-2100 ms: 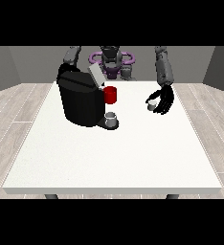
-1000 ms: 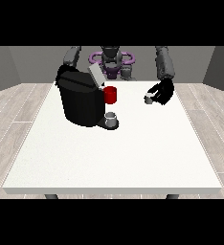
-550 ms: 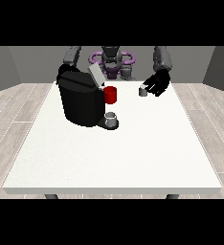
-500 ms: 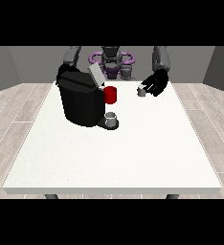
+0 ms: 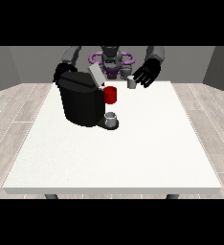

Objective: Insert the coffee pod into the coffee machine and close the lid

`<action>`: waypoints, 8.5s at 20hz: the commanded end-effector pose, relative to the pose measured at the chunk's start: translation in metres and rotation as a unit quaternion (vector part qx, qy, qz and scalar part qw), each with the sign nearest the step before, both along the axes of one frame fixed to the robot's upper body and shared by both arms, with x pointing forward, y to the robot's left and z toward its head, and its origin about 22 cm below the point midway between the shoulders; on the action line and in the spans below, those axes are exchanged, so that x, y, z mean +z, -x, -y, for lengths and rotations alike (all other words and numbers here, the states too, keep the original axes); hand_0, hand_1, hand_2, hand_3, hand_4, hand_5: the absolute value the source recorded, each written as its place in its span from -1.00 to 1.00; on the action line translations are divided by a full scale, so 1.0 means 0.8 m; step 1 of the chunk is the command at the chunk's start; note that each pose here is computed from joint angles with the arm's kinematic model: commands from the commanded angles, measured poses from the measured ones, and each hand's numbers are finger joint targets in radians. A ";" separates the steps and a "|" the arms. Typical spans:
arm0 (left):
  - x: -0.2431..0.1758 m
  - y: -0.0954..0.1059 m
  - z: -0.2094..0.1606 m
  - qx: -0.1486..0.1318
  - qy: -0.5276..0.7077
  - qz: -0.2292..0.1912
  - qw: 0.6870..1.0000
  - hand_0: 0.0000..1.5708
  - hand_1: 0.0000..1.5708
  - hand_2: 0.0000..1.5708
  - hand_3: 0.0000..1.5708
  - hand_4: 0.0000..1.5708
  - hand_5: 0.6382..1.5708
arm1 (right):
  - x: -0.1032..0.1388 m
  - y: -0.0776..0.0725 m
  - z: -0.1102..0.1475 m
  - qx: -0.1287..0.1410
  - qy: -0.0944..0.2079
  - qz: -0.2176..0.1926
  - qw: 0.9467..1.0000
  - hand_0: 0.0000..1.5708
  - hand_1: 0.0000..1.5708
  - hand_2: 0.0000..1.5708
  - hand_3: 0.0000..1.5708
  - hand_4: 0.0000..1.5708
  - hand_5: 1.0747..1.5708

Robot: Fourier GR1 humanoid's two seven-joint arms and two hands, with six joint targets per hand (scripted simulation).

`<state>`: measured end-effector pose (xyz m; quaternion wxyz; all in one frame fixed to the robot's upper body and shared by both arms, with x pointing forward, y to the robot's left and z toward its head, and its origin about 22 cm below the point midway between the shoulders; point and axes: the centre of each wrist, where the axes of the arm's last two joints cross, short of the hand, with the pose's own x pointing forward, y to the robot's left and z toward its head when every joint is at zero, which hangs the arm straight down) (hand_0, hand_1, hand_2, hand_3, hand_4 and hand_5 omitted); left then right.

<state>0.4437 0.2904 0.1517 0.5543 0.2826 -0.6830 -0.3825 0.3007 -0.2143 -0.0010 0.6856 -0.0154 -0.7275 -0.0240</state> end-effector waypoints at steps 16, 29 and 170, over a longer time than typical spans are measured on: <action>0.111 -0.022 0.034 0.021 0.011 0.062 0.998 0.61 0.61 0.65 0.57 -0.38 1.00 | 0.050 -0.020 -0.033 0.006 0.022 0.054 0.998 -1.00 -1.00 -1.00 -1.00 -0.42 1.00; 0.080 -0.022 0.060 -0.015 -0.009 0.043 0.999 0.59 0.59 0.65 0.54 -0.36 1.00 | 0.030 -0.014 -0.012 -0.028 0.006 0.037 0.999 -1.00 -1.00 -1.00 -1.00 -0.37 1.00; -0.170 0.181 0.016 0.004 0.447 -0.062 0.892 -1.00 -1.00 -1.00 -1.00 -1.00 1.00 | 0.090 -0.106 -0.005 0.126 0.097 0.054 0.986 -1.00 -1.00 -1.00 -1.00 -1.00 1.00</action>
